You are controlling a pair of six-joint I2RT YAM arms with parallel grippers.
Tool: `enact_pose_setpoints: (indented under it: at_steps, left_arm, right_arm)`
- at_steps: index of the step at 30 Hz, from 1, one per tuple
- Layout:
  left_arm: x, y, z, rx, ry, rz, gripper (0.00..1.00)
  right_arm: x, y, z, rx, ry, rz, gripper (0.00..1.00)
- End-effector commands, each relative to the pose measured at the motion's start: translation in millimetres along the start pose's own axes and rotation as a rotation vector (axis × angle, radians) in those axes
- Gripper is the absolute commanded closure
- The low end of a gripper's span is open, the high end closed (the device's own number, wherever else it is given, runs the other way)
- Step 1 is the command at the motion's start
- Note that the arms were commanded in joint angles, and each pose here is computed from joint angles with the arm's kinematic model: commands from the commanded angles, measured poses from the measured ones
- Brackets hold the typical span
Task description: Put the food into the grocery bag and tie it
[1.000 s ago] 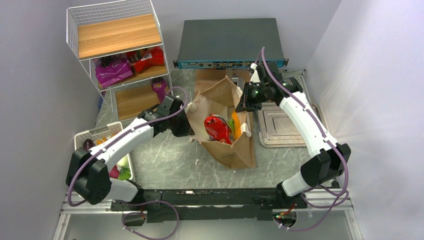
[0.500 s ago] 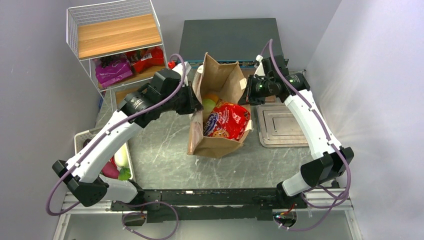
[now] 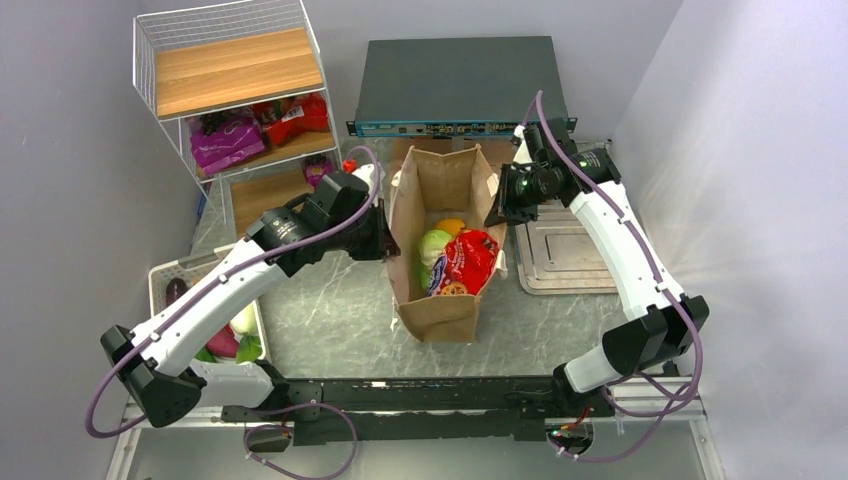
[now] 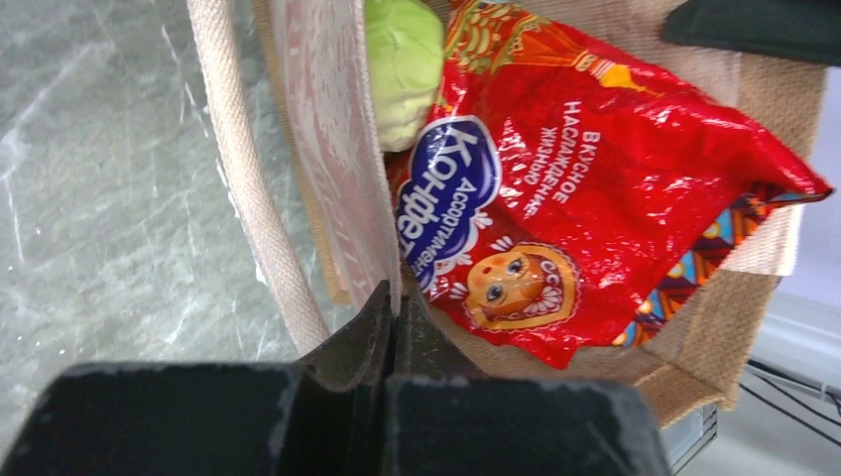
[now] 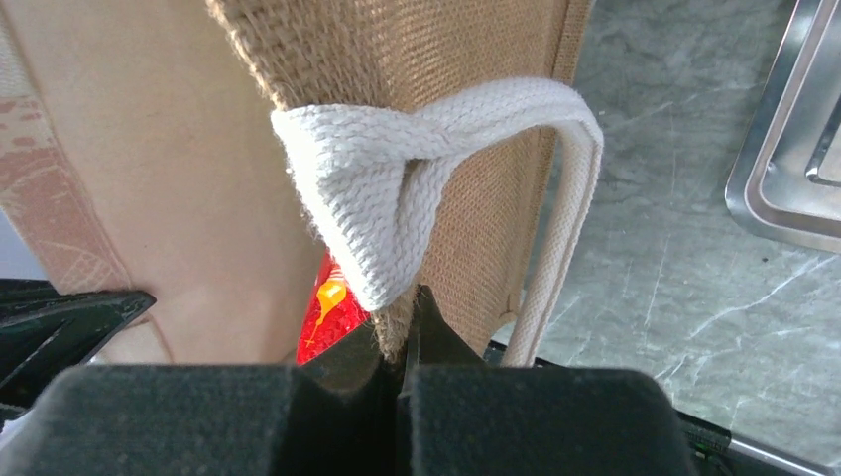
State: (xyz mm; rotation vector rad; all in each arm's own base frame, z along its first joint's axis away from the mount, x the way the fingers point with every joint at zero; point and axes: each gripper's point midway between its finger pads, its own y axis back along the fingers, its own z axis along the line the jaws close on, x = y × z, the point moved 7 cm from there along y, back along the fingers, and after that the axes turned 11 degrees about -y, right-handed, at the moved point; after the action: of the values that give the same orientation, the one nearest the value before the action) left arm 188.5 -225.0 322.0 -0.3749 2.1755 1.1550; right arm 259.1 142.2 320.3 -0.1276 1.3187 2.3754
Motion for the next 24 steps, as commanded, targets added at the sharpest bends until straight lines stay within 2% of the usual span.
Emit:
enact_pose_setpoints:
  at_steps: [1,2,4,5,7,8,10,12,14,20,24]
  left_arm:
    - [-1.1,15.5,-5.7,0.064,0.001,-0.050,1.00]
    - [0.6,13.6,-3.1,0.053,-0.003,-0.046,1.00]
    - [4.7,10.2,0.4,0.040,-0.005,-0.039,0.87]
    - [6.5,8.3,2.4,0.034,-0.009,-0.037,0.77]
    - [9.9,6.5,8.1,0.002,-0.010,-0.035,0.45]
    - [11.3,6.8,10.9,-0.017,-0.010,-0.036,0.33]
    - [10.5,11.1,16.5,-0.046,-0.021,-0.051,0.18]
    - [6.7,18.0,22.0,-0.069,-0.031,-0.074,0.08]
    - [2.1,24.9,30.9,-0.108,-0.046,-0.101,0.04]
    - [-2.8,34.9,72.9,-0.237,-0.027,-0.134,0.05]
    - [-6.1,34.9,103.5,-0.377,-0.032,-0.262,0.05]
  right_arm:
    - [-10.2,27.4,15.6,-0.099,0.035,-0.132,1.00]
    - [-11.0,27.4,16.2,-0.100,0.035,-0.133,1.00]
    - [-11.8,26.4,17.3,-0.102,0.037,-0.129,1.00]
    - [-11.8,25.6,17.0,-0.101,0.035,-0.127,1.00]
    - [-11.2,22.9,15.7,-0.098,0.033,-0.119,1.00]
    - [-10.4,22.2,15.0,-0.097,0.033,-0.117,1.00]
    - [-9.7,20.2,13.3,-0.094,0.031,-0.112,1.00]
    - [-9.1,18.9,12.5,-0.093,0.029,-0.109,1.00]
    - [-9.3,17.3,12.6,-0.093,0.027,-0.106,1.00]
    - [-11.4,13.5,13.8,-0.098,0.020,-0.100,1.00]
    - [-10.6,11.5,12.7,-0.096,0.015,-0.097,1.00]
